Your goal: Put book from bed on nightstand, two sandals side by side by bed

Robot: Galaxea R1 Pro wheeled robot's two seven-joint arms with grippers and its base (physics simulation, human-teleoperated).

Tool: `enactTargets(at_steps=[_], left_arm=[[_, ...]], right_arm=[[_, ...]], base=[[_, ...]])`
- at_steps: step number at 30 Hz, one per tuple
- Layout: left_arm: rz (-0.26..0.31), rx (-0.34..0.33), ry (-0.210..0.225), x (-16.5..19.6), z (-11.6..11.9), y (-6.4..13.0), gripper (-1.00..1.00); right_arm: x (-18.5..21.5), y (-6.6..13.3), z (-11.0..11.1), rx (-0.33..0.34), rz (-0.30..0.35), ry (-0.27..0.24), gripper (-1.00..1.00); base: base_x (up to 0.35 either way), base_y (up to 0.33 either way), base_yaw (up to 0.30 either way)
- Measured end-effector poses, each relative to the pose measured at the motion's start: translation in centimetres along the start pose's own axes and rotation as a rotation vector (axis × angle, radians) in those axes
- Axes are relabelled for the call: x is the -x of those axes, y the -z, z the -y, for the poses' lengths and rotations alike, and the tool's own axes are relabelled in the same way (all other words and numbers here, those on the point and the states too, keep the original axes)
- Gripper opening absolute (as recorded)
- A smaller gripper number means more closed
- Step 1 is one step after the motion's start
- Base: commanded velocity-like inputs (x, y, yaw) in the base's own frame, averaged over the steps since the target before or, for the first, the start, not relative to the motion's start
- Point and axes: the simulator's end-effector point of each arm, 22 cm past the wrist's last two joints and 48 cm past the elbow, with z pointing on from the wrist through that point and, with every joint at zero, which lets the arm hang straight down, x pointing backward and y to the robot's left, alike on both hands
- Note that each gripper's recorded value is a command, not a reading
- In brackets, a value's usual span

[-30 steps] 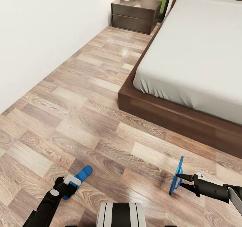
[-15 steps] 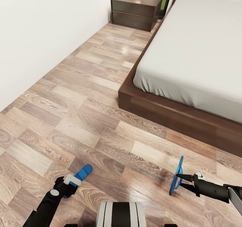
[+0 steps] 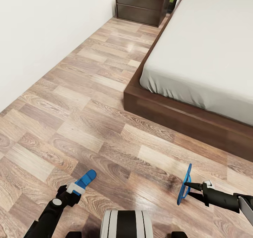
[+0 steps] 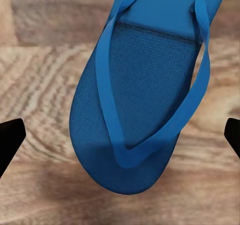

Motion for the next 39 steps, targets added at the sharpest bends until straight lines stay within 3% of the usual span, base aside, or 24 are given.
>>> enactTargets(at_steps=[34,39], left_arm=[[-0.001,0.0,0.001,-0.02,0.0,0.0,1.0],[-0.019,-0.011,0.001,-0.86,0.57,-0.56,1.0]], right_arm=[[0.02,0.0,-0.02,0.0,0.001,0.002,-1.0],[-0.17,-0.31,0.92,-0.011,-0.007,-0.013,-1.0]], base=[[0.053,-0.02,0.0],[0.0,0.0,0.0]])
